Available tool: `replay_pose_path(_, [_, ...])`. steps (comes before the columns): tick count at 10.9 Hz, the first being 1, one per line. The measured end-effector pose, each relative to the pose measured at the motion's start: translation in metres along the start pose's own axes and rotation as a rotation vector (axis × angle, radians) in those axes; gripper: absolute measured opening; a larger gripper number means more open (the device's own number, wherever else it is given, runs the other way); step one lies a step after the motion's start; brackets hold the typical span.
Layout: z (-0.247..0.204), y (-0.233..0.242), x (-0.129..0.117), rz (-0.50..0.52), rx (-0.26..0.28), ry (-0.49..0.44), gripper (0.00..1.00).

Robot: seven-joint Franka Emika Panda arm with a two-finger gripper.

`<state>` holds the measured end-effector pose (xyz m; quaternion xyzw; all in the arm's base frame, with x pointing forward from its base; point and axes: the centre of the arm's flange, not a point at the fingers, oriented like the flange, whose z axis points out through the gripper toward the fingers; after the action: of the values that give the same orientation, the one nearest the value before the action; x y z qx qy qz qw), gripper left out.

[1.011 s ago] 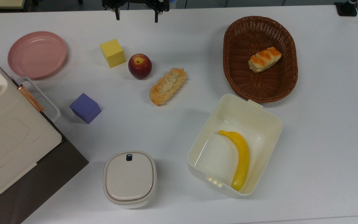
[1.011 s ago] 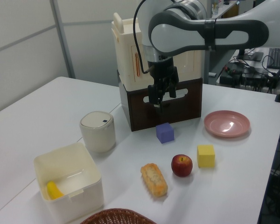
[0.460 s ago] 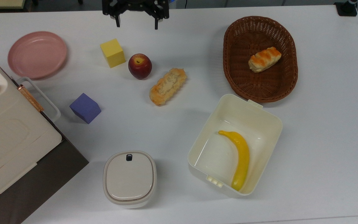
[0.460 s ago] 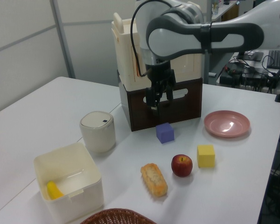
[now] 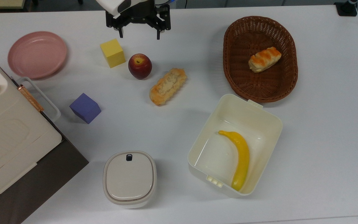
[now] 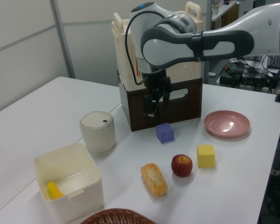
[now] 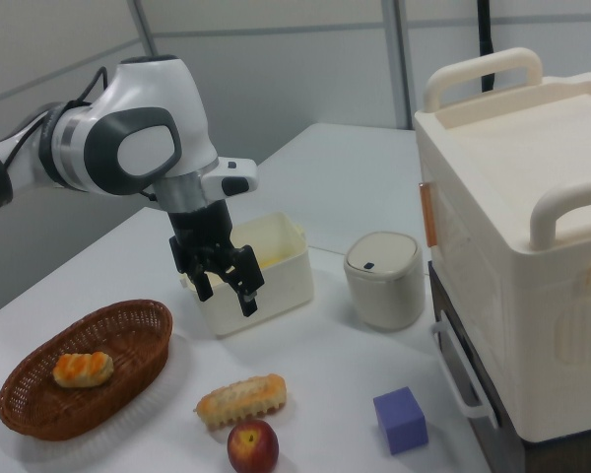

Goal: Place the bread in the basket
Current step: 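Move the open gripper over the glazed bread roll and lower it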

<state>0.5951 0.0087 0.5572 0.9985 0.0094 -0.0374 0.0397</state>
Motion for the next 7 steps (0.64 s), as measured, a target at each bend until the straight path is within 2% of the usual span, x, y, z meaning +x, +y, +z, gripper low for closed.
replay_pose_path(4, [0.010, 0.000, 0.004, -0.023, 0.001, -0.015, 1.00])
replay_pose_path(7, [0.049, -0.007, 0.015, -0.021, 0.004, -0.039, 1.00])
